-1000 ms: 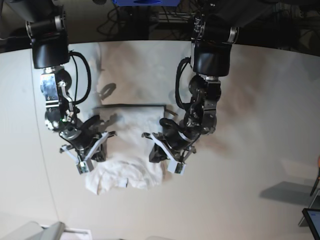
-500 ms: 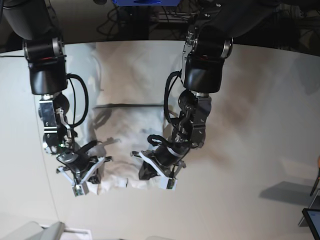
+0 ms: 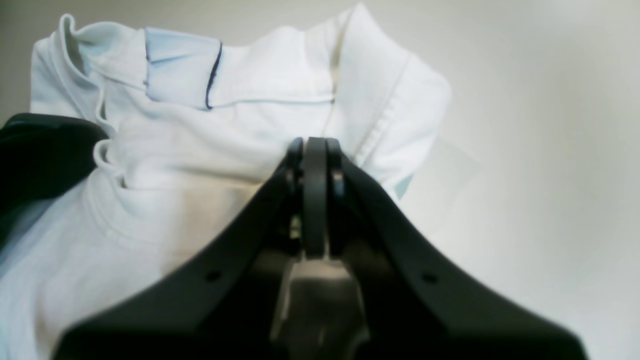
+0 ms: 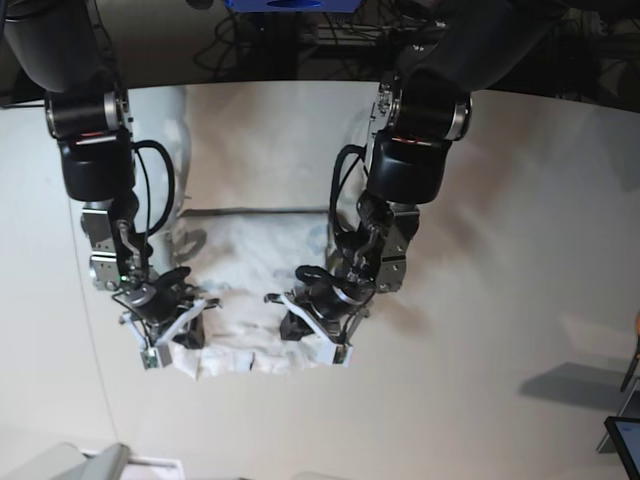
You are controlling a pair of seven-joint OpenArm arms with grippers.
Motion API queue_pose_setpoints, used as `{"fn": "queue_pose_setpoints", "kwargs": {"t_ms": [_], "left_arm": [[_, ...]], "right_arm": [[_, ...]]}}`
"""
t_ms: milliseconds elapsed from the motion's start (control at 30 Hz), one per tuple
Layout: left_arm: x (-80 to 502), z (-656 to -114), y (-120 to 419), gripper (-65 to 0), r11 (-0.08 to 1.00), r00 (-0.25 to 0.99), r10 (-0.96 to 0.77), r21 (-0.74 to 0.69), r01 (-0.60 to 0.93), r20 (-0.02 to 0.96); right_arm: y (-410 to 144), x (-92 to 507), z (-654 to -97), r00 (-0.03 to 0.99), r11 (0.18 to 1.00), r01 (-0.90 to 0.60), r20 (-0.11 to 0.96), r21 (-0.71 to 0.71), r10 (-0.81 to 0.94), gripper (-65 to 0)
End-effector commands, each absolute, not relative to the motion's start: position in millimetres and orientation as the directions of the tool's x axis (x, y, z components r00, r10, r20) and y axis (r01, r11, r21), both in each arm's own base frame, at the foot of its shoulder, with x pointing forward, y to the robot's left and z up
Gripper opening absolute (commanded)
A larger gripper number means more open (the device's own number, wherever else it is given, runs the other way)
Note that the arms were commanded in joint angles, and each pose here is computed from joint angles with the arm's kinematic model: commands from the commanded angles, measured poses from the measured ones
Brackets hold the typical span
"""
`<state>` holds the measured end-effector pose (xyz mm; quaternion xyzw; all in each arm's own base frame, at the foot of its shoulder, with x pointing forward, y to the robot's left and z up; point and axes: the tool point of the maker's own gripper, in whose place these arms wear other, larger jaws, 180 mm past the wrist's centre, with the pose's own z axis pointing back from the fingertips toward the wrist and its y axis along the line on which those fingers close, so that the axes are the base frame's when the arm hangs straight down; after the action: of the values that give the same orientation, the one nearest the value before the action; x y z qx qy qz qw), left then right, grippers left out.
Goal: Fold the T-shirt properly
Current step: 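Pull the shirt edges apart with both grippers to square the fold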
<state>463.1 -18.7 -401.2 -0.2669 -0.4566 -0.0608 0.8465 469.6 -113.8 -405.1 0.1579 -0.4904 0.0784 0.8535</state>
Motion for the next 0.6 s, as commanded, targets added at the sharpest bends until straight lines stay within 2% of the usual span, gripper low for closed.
{"fn": "queue_pose_setpoints", "kwargs": {"t_ms": [0, 200, 367, 500, 567], "left_arm": [[478.4, -380.1, -19.8, -65.0, 0.85, 0.532, 0.147, -0.382, 0.364, 0.834], [491.3, -331.5, -20.6, -65.0, 0.844, 0.436, 0.146, -0.342, 0.413, 0.888], [460.8, -307.1, -31.2, -65.0, 0.832, 0.387, 0.106, -0.295, 0.47, 0.916], [423.9, -312.5, -43.2, -65.0, 0.814, 0.378, 0.088, -0.285, 0.506, 0.922], [408.3, -327.8, -41.1, -65.0, 0.814, 0.403, 0.069, -0.285, 0.506, 0.912]], "right_arm": [[-117.9, 472.8, -403.1, 0.518, 0.941, -0.292, 0.855, 0.168, 0.008, -64.7], [-108.7, 476.2, -368.6, 0.448, 0.931, -0.343, 0.893, 0.125, 0.046, -64.7], [-94.9, 446.7, -337.4, 0.363, 0.917, -0.394, 0.927, 0.064, 0.091, -64.7], [-91.2, 421.0, -330.9, 0.334, 0.924, -0.379, 0.939, 0.054, 0.082, -64.7], [-88.5, 411.1, -339.0, 0.365, 0.922, -0.384, 0.927, 0.061, 0.091, -64.7]]}}
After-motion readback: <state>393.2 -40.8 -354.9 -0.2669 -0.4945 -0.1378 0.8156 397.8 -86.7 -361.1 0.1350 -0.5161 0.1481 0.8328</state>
